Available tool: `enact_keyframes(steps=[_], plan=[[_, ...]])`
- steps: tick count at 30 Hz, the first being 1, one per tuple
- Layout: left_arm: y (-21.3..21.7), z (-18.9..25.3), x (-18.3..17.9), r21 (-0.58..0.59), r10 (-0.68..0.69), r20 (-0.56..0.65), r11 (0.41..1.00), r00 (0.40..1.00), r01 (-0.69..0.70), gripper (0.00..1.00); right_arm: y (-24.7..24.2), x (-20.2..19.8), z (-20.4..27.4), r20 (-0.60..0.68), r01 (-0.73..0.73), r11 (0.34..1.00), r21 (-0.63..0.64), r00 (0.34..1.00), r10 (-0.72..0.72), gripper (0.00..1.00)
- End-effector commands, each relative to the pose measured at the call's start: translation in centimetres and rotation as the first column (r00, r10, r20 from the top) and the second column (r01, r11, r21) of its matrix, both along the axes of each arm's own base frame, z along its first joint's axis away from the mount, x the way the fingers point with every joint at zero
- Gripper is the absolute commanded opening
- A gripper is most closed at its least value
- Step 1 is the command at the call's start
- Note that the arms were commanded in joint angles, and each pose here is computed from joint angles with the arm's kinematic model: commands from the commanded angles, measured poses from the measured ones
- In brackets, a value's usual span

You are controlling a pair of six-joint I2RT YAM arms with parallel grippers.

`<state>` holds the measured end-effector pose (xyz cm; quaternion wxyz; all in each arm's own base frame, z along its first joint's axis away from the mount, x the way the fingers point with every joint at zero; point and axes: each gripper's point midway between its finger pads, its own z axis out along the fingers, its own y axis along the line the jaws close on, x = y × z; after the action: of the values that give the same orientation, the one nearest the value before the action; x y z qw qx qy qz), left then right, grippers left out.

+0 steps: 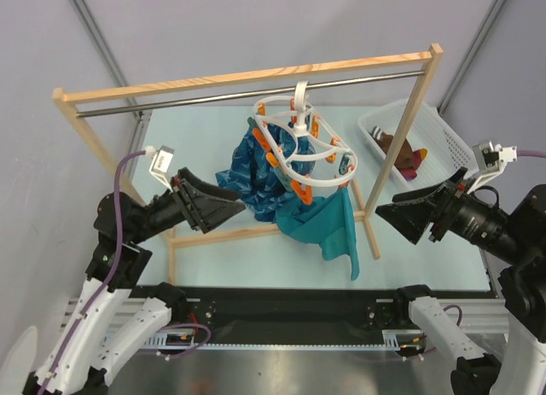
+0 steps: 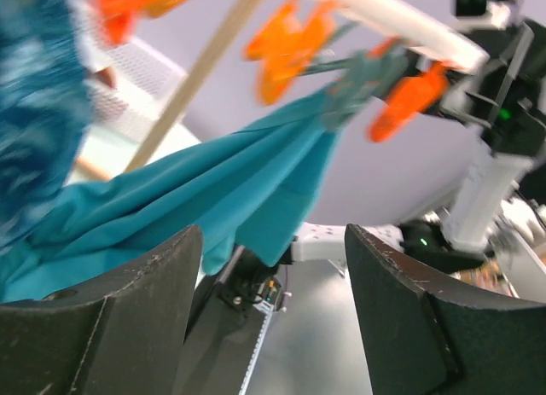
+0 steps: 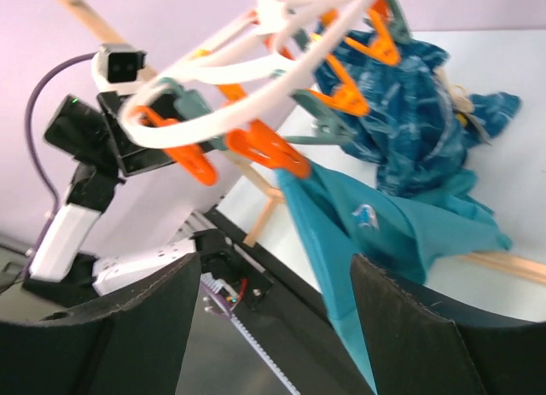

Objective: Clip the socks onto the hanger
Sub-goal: Open the clamp at the hanger.

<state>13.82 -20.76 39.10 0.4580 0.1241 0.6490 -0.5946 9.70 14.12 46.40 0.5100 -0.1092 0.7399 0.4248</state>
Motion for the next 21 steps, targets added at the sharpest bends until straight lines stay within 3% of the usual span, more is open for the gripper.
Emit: enact_keyframes(steps=[1, 8, 10, 15, 21], plan=[[-0.7, 5.2, -1.8, -0.045, -0.048, 0.184, 0.997, 0.982, 0.057, 0.74, 1.4, -0.9, 3.0, 0.052, -0.123, 0.991, 0.045, 0.991, 0.121, 0.76], [-4.4, 6.3, -4.1, -0.037, -0.166, 0.237, 0.983, 0.957, 0.179, 0.71, 2.8, -1.9, 2.3, -0.020, -0.257, 0.965, 0.044, 0.966, 0.258, 0.73], [-3.8, 6.6, -4.0, -0.072, -0.101, 0.255, 0.990, 0.962, 0.124, 0.71, 2.6, -1.5, 0.8, -0.041, -0.242, 0.970, -0.008, 0.970, 0.242, 0.73], [-4.3, 6.8, -4.4, -0.142, -0.117, 0.281, 0.977, 0.952, 0.162, 0.72, 3.8, -2.2, -3.3, -0.137, -0.351, 0.935, -0.059, 0.930, 0.340, 0.69], [-5.9, 7.3, -4.2, -0.186, -0.102, 0.295, 0.969, 0.950, 0.162, 0.69, 3.6, -3.3, -0.8, -0.020, -0.336, 0.941, 0.031, 0.941, 0.337, 0.65]])
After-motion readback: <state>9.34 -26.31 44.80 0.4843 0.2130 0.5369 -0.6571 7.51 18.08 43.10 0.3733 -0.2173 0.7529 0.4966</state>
